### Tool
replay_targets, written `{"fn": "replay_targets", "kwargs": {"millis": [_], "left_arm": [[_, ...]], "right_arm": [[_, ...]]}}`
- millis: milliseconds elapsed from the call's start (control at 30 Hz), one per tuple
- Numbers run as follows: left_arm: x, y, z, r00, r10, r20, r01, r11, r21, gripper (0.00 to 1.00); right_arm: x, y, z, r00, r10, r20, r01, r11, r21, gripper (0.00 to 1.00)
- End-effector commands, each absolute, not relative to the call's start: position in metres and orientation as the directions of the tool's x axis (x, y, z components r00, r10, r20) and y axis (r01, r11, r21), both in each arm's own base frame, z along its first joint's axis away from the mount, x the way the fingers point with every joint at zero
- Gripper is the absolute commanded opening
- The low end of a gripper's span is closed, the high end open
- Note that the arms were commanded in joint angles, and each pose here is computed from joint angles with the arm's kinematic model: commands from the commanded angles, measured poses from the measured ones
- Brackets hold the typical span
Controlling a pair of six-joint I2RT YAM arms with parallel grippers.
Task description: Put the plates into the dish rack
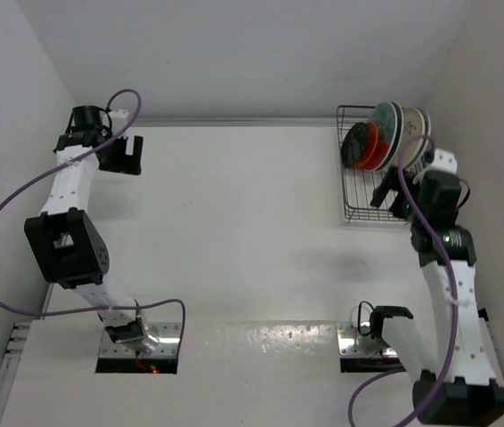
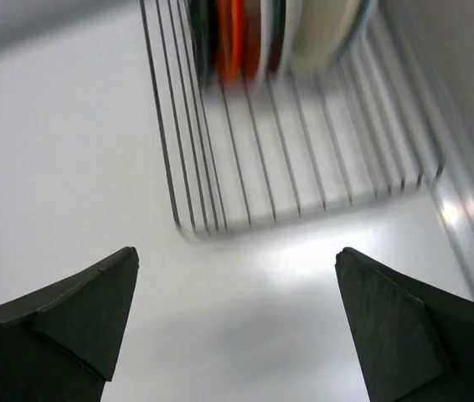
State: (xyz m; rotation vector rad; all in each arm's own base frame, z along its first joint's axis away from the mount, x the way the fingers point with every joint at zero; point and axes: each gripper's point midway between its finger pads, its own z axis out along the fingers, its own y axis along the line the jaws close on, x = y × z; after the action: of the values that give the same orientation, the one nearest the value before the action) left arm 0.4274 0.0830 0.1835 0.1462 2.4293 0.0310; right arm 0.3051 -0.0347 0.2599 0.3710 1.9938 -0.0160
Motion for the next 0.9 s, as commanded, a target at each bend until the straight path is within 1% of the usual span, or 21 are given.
{"fn": "replay_targets", "kwargs": {"millis": [0, 33, 67, 100, 133, 167, 267, 400, 500, 533, 700, 800, 833, 867], "left_arm": [[0.424, 0.063, 0.197, -0.715, 0.19, -0.672, 0.149, 0.982, 0.12, 0.99], [0.422, 0.055, 0.192, -0.721, 0.189, -0.667, 0.161, 0.981, 0.103, 0.99], [0.423, 0.045, 0.196, -0.71, 0.207, -0.673, 0.184, 0.977, 0.106, 0.99], [0.42, 0.038, 0.194, -0.708, 0.215, -0.672, 0.203, 0.974, 0.098, 0.99], [0.417, 0.031, 0.186, -0.719, 0.223, -0.658, 0.218, 0.972, 0.091, 0.99], [0.415, 0.022, 0.193, -0.699, 0.241, -0.673, 0.238, 0.966, 0.098, 0.99], [0.401, 0.014, 0.179, -0.719, 0.254, -0.647, 0.254, 0.962, 0.095, 0.99], [0.386, -0.001, 0.166, -0.728, 0.262, -0.633, 0.273, 0.958, 0.083, 0.99], [0.374, -0.005, 0.153, -0.736, 0.261, -0.625, 0.277, 0.958, 0.074, 0.99], [0.367, -0.009, 0.147, -0.74, 0.259, -0.62, 0.28, 0.958, 0.066, 0.99], [0.361, -0.006, 0.145, -0.727, 0.26, -0.636, 0.266, 0.96, 0.089, 0.99], [0.355, -0.008, 0.14, -0.723, 0.26, -0.64, 0.272, 0.959, 0.082, 0.99], [0.357, -0.01, 0.145, -0.706, 0.259, -0.659, 0.277, 0.958, 0.08, 0.99], [0.354, -0.01, 0.14, -0.715, 0.259, -0.649, 0.278, 0.958, 0.076, 0.99]], "right_arm": [[0.216, -0.002, 0.135, -0.702, 0.397, -0.59, 0.329, 0.917, 0.225, 1.0], [0.209, -0.001, 0.139, -0.69, 0.414, -0.594, 0.339, 0.909, 0.24, 1.0], [0.197, 0.001, 0.12, -0.713, 0.432, -0.552, 0.364, 0.901, 0.235, 1.0], [0.189, 0.005, 0.117, -0.687, 0.49, -0.536, 0.408, 0.871, 0.274, 1.0], [0.176, 0.007, 0.103, -0.694, 0.534, -0.484, 0.457, 0.845, 0.277, 1.0], [0.17, 0.009, 0.094, -0.694, 0.56, -0.453, 0.485, 0.828, 0.28, 1.0], [0.159, 0.017, 0.085, -0.659, 0.615, -0.432, 0.516, 0.788, 0.335, 1.0], [0.161, 0.014, 0.108, -0.595, 0.606, -0.528, 0.475, 0.795, 0.377, 1.0], [0.159, 0.009, 0.112, -0.559, 0.611, -0.561, 0.483, 0.79, 0.379, 1.0], [0.16, 0.011, 0.113, -0.555, 0.61, -0.565, 0.473, 0.79, 0.389, 1.0], [0.158, 0.014, 0.106, -0.565, 0.623, -0.541, 0.482, 0.782, 0.396, 1.0], [0.159, 0.013, 0.103, -0.585, 0.613, -0.531, 0.484, 0.789, 0.378, 1.0], [0.158, 0.012, 0.102, -0.591, 0.612, -0.525, 0.488, 0.79, 0.371, 1.0], [0.159, 0.012, 0.101, -0.595, 0.609, -0.526, 0.488, 0.793, 0.366, 1.0]]}}
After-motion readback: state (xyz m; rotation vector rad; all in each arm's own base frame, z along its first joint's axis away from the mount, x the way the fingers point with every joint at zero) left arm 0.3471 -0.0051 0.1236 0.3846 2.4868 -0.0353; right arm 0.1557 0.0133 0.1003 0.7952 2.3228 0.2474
